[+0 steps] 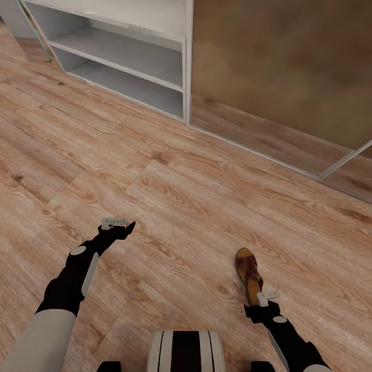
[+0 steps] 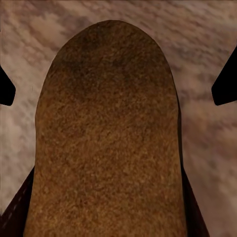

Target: Pick up the two gym shoes and the two sandals from the corridor floor and place them onto the hallstand (shoe rack) in the corridor, making sure they are on the rack and not on the floor. Arrange them so the two gym shoes are next to each other and the two sandals are next to each other.

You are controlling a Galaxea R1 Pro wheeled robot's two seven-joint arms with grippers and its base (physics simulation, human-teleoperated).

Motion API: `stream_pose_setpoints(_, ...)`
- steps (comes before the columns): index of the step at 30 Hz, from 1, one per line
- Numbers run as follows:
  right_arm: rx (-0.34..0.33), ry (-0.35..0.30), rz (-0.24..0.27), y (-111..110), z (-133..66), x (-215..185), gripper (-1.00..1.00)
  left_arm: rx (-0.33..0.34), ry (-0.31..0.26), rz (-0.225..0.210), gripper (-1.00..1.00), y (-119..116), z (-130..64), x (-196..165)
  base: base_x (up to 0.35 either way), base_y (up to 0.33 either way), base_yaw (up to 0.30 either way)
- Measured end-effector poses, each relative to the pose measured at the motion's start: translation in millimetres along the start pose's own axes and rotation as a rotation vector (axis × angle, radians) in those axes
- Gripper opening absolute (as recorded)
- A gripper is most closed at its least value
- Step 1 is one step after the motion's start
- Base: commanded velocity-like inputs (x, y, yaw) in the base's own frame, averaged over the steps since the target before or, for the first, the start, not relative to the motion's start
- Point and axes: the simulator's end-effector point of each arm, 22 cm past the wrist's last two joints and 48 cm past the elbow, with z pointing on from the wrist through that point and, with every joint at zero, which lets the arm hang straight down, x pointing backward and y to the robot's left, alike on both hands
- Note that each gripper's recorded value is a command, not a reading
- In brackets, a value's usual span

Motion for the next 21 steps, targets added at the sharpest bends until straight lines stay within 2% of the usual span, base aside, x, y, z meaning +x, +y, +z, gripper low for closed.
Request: stream_pose_setpoints(21, 0.004, -0.001, -0.007, -1.9, -0.1, -0.3, -1.0, -0.003, 0.005, 0.002, 1.0, 1.2, -0.3, 1.9, 0.0, 0.0, 0.0)
